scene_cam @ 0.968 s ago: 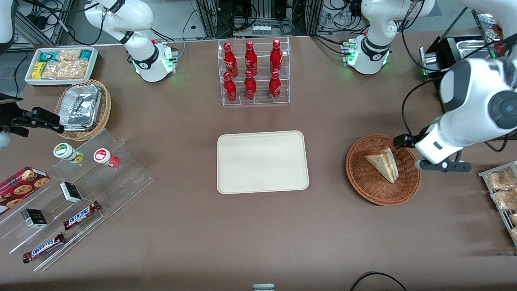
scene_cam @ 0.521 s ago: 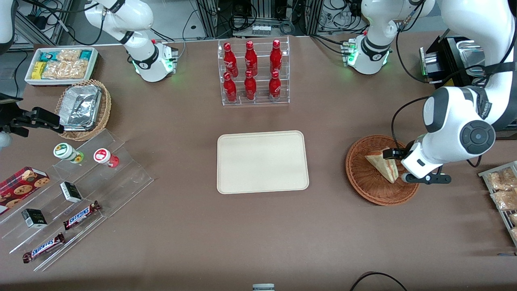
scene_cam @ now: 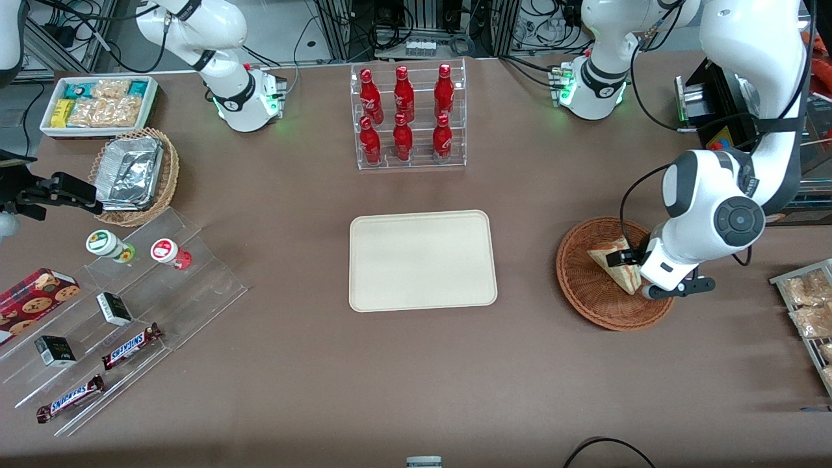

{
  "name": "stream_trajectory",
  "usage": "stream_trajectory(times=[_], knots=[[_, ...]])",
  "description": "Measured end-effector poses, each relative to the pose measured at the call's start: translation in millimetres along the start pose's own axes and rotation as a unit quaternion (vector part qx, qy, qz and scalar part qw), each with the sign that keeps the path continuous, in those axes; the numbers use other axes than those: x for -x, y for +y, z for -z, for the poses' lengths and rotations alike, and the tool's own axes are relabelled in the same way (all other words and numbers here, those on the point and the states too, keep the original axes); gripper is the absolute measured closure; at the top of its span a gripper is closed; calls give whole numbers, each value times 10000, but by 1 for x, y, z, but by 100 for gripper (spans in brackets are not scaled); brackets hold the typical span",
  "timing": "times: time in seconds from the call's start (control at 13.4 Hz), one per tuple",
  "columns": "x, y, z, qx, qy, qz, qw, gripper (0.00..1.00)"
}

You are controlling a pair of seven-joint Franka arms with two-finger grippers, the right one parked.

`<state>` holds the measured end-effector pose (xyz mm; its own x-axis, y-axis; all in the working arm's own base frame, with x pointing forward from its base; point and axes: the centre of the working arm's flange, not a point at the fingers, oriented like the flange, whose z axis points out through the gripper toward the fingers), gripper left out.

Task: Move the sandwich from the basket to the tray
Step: 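Lower the open left gripper around the wrapped sandwich in the basket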

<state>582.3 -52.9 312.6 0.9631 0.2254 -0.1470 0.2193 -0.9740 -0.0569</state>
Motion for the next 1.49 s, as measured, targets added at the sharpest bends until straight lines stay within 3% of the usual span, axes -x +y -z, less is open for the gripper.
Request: stream_trajectory(times=[0.22,0.52,0.82,1.12,1.49], knots=[[7,-2,-3,40,102,992,9950,0],[28,-8,-5,152,344,1523,9876,0],[36,-10,-4,151,431,1655,9851,0],[43,-12,-14,305,718,1637,9834,0],[48,-10,-28,290,675,1630,9839,0]])
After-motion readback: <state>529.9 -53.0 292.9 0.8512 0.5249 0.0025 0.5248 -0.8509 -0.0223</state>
